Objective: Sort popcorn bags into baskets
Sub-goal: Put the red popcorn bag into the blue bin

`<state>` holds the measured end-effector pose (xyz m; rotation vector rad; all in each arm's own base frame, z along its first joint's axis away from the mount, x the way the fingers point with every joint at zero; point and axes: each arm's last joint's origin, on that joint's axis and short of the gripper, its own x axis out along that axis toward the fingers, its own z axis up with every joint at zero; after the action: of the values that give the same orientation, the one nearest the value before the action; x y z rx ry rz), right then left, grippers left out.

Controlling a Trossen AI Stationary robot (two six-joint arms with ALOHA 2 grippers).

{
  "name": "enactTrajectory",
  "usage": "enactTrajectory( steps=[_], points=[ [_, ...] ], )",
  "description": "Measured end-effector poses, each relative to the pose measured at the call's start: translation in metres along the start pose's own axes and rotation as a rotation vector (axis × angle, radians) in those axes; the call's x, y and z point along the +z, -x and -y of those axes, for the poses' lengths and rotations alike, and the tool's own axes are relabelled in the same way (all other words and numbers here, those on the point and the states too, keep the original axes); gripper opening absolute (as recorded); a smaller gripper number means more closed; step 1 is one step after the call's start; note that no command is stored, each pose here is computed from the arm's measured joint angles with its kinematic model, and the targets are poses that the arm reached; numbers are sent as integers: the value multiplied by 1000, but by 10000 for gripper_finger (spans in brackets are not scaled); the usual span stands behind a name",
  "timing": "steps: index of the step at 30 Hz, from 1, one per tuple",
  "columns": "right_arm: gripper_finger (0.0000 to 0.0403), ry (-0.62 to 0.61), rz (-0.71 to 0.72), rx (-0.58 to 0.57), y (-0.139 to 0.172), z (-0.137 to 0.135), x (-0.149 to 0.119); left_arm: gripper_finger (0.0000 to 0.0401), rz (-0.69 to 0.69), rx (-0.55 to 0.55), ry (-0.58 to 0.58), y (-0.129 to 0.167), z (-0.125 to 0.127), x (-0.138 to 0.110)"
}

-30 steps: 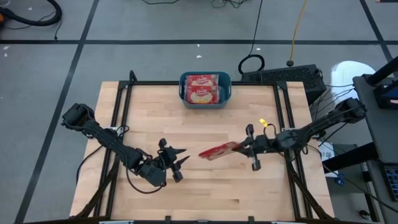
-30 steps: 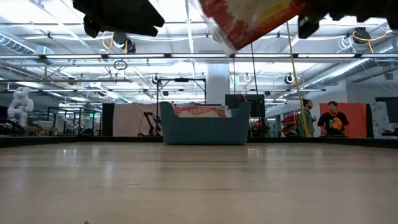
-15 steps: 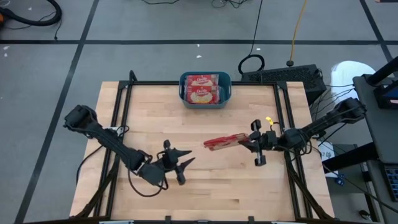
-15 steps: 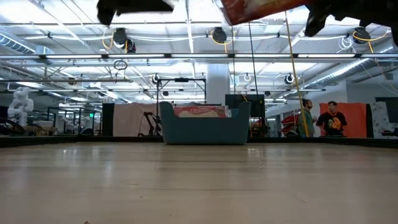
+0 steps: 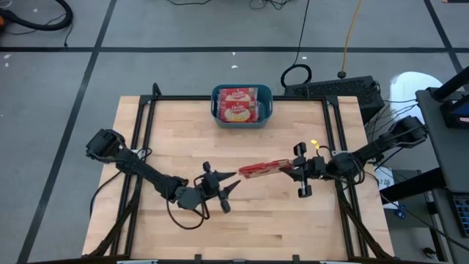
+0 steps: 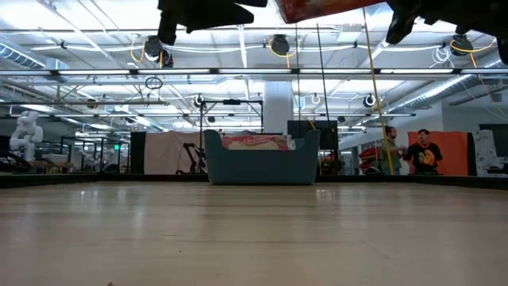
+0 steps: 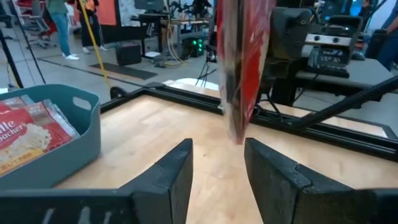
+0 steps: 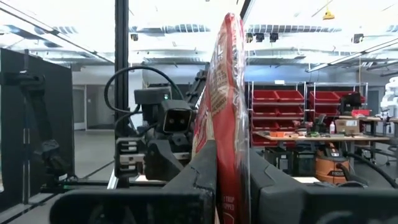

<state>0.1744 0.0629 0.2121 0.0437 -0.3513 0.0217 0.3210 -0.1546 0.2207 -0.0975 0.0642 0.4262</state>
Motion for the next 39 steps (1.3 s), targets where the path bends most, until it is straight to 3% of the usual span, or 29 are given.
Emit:
enactTrajectory(
  steps=[5,11,16,21,26,30,39],
  points=[
    [15,3,27,-2,0,0,2,174,-8,-40,1,-3,-1,0],
    [15,1,37,19,0,0,3,254,-9,-19,17,-15,-11,2],
    [15,0,45,22,0,-1,3,314,-1,-92,26,-23,-16,6],
    [15,1,45,22,-1,-1,3,333,83,-158,-13,-29,-17,16],
    [15,-6,52,21,0,-1,4,292,140,-281,-30,-35,-21,23],
    [15,-15,51,22,-1,-1,4,235,125,-272,-11,-42,-28,23],
    [15,-15,26,20,-2,-1,-2,63,79,-267,-52,-46,-31,18]
  ],
)
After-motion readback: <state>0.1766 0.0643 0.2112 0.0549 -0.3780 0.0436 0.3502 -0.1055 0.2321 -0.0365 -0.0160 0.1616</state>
